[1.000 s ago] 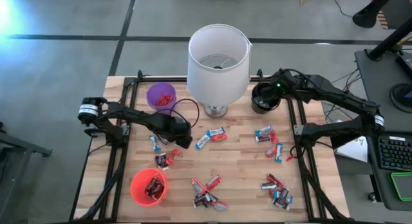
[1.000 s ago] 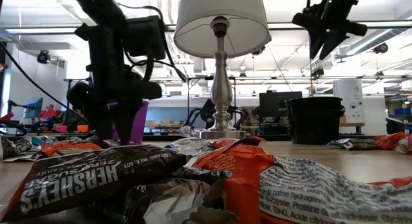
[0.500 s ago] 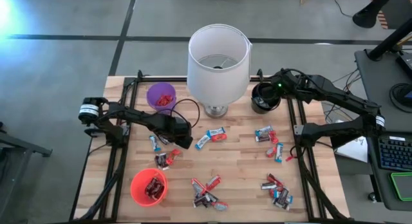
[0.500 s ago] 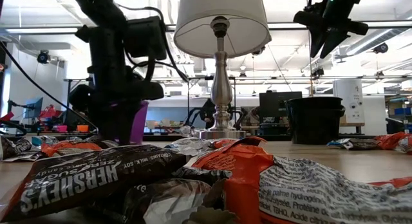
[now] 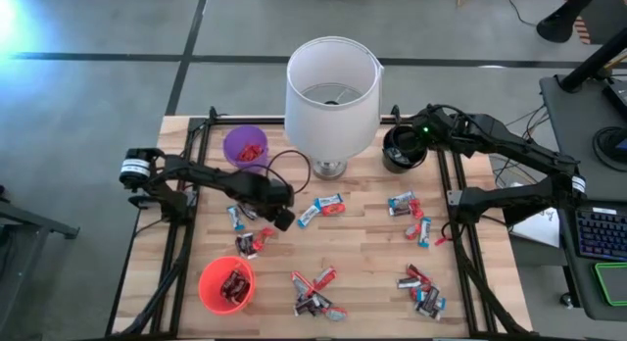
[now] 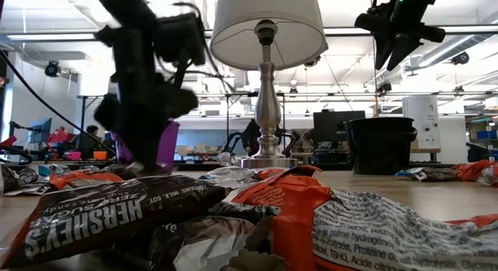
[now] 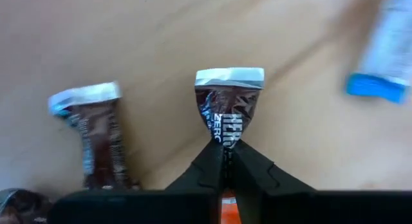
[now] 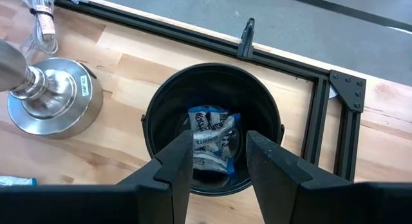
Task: Sort candy
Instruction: Put the black chocolate into the orange bucket
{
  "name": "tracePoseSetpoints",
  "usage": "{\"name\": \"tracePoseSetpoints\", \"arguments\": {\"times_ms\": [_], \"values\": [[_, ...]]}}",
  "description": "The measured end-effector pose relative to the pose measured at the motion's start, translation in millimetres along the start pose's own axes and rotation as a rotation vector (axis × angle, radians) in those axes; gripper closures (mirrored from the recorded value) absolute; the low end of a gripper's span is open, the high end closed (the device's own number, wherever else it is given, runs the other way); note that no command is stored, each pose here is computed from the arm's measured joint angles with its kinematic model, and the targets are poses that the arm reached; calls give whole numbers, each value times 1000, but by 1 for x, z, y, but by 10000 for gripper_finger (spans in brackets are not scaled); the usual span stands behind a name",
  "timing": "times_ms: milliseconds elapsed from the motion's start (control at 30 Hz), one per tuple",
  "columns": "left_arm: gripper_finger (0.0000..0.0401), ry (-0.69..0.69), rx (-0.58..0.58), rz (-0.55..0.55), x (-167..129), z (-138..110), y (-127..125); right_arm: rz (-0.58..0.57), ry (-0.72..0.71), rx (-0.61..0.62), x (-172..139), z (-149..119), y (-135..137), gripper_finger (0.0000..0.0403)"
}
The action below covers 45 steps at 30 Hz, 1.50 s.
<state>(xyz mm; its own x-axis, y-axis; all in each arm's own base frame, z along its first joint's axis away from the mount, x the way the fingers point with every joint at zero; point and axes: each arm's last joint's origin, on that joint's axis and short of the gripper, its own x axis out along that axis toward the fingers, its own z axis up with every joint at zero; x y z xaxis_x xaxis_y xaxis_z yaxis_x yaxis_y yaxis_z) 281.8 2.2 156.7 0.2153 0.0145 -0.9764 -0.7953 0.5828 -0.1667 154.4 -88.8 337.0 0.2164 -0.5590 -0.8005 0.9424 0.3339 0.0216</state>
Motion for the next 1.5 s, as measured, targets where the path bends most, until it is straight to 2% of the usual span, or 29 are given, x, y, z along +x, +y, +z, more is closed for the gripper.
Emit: {"name": "tracePoseSetpoints", "arguments": {"times_ms": [233, 467, 733, 1000, 1167, 1267, 1500], "values": [[400, 20, 230, 19, -48, 14, -25, 0, 0, 1, 0, 0, 0, 271], [401, 82, 455, 64, -106, 3, -45, -1, 1, 25, 0, 0, 0, 271], [401, 50, 620, -17, -151, -40, -57, -1, 3, 66, 0, 0, 0, 271], [401, 35, 752, -132, -188, -97, -51, 4, 8, 92, 0, 0, 0, 271], [401, 62, 772, -199, -204, -134, -47, 4, 8, 91, 0, 0, 0, 271], [401, 130, 763, -233, -208, -153, -46, 5, 8, 91, 0, 0, 0, 271], [401, 185, 756, -233, -202, -178, -54, 5, 8, 112, 0, 0, 0, 271]]}}
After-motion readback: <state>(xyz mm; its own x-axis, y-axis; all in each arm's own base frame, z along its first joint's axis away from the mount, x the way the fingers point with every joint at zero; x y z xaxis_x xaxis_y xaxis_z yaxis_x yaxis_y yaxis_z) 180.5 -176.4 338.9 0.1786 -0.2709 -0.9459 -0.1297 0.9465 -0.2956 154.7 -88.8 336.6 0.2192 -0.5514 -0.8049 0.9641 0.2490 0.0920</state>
